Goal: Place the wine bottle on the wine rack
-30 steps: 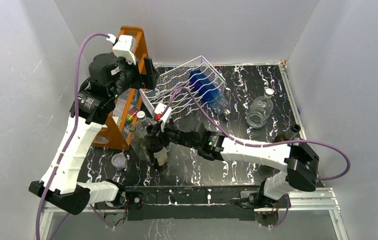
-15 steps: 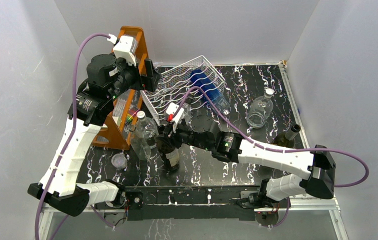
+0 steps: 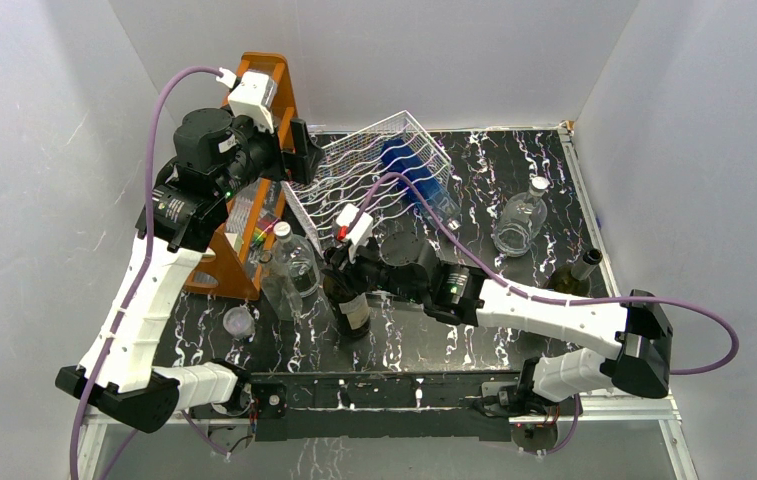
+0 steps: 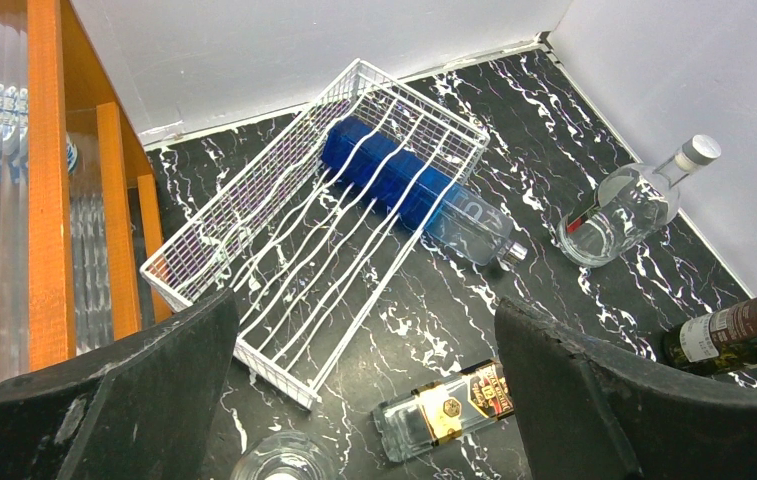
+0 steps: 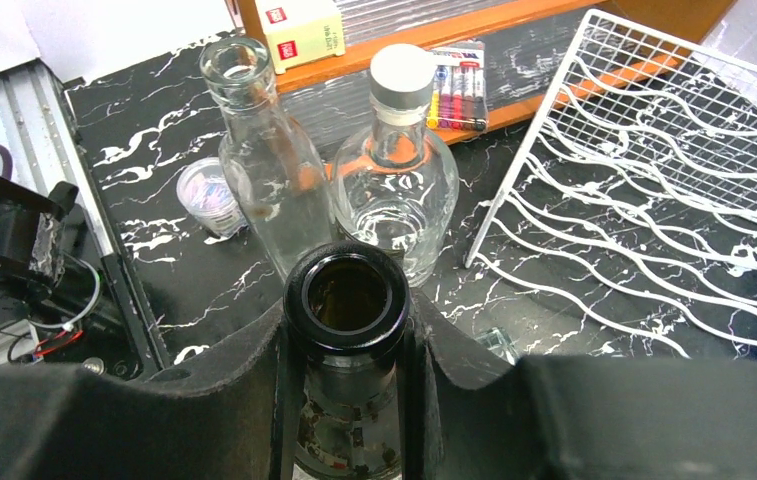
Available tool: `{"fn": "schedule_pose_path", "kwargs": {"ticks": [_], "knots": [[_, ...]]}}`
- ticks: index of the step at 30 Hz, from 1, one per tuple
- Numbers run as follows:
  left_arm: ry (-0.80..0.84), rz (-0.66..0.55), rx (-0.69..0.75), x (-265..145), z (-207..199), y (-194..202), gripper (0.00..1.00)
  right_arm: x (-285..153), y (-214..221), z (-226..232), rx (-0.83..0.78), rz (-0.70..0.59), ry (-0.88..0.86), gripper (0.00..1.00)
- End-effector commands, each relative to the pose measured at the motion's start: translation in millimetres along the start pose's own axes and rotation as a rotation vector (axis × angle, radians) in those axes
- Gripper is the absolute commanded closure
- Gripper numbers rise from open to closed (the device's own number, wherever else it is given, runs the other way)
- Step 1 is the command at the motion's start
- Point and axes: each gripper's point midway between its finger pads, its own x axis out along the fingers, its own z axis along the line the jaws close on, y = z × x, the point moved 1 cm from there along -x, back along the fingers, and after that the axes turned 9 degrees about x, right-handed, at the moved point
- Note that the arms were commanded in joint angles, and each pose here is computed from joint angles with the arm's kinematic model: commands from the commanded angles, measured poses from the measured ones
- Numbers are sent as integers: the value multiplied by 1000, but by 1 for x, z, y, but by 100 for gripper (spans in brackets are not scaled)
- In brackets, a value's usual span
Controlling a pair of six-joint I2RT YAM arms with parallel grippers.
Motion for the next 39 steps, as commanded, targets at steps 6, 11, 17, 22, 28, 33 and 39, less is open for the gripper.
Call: {"fn": "schedule_pose_path", "kwargs": {"ticks": [6, 11, 17, 22, 28, 33, 39], "knots": [[20, -48, 18, -13, -3, -10, 2, -41, -96, 3, 109, -283, -7, 100], [43, -50, 27, -15, -7, -2, 2, -67, -119, -3, 157, -361, 17, 100], [93, -50, 39, -16, -15, 10, 2, -91, -143, -28, 204, -449, 159, 100], [117, -51, 39, -14, -19, 17, 2, -98, -153, -67, 226, -457, 325, 100], [258, -58, 45, -8, -42, 27, 2, -103, -173, -130, 307, -453, 427, 100], [501, -74, 56, -3, -83, 39, 2, -113, -190, -165, 368, -472, 503, 100], [665, -35, 42, 23, -118, 55, 2, -121, -204, -188, 424, -488, 531, 100]]}}
